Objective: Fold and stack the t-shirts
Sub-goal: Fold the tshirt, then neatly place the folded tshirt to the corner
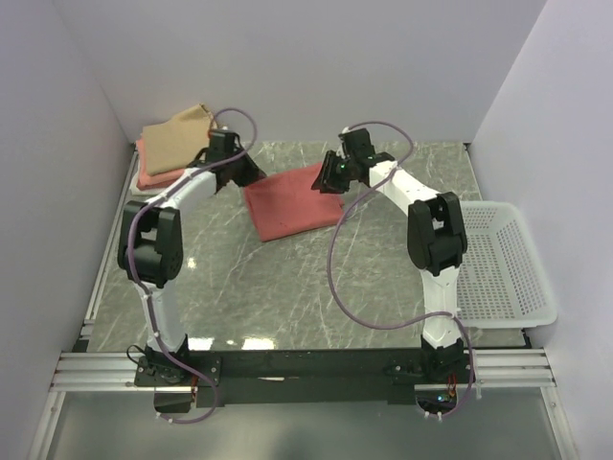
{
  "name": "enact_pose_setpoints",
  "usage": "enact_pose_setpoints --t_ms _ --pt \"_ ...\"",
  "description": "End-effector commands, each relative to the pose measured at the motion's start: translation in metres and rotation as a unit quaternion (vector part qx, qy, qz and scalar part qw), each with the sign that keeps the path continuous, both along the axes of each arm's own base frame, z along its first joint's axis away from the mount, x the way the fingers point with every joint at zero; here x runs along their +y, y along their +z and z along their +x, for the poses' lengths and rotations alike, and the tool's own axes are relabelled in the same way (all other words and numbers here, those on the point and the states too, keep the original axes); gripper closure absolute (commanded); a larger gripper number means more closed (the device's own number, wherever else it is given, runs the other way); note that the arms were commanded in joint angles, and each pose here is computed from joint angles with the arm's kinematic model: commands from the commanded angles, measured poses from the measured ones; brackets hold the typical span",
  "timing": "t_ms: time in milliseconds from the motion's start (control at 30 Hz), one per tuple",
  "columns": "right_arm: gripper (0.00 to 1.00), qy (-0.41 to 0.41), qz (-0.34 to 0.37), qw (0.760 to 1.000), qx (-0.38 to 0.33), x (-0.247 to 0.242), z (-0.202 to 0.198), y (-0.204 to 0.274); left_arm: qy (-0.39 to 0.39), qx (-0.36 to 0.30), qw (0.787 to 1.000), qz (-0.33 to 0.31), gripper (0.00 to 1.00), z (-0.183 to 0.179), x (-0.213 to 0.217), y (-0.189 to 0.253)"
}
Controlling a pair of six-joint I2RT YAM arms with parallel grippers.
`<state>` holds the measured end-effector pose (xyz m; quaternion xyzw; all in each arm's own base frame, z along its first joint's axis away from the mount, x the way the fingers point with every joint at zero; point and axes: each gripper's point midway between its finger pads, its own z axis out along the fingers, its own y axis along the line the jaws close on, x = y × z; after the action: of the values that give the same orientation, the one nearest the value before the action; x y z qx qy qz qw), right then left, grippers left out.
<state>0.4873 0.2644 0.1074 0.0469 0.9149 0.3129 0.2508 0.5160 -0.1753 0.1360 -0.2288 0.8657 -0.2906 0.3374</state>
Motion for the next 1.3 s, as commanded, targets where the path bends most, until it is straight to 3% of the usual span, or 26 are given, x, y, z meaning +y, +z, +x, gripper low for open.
enact_pose_setpoints --t_ms 0,100,300,700,1067,1267 --pt "0.62 0.003 0.013 1.000 0.006 0.009 -0.005 -0.007 -0.022 0.026 0.999 0.031 0.93 -0.005 -0.018 -0.024" --pt "0.65 -0.007 0.008 0.999 0.038 0.004 -0.021 -0.032 -0.038 0.057 0.997 0.044 0.99 -0.018 -0.030 -0.051" --pt "0.67 -0.023 -0.025 0.995 0.090 -0.013 -0.055 -0.076 -0.030 0.109 0.992 0.062 0.99 -0.054 -0.023 -0.098" --pt "0.70 -0.022 -0.062 0.990 0.124 -0.026 -0.114 -0.095 -0.064 0.142 0.985 0.069 0.99 -0.108 -0.030 -0.124" --pt "0.71 0.008 -0.067 0.990 0.122 -0.023 -0.193 -0.085 -0.108 0.145 0.981 0.070 0.99 -0.168 -0.034 -0.112" --pt "0.71 0.005 -0.065 0.996 0.064 -0.023 -0.177 -0.045 -0.113 0.110 0.985 0.074 0.98 -0.168 -0.031 -0.068"
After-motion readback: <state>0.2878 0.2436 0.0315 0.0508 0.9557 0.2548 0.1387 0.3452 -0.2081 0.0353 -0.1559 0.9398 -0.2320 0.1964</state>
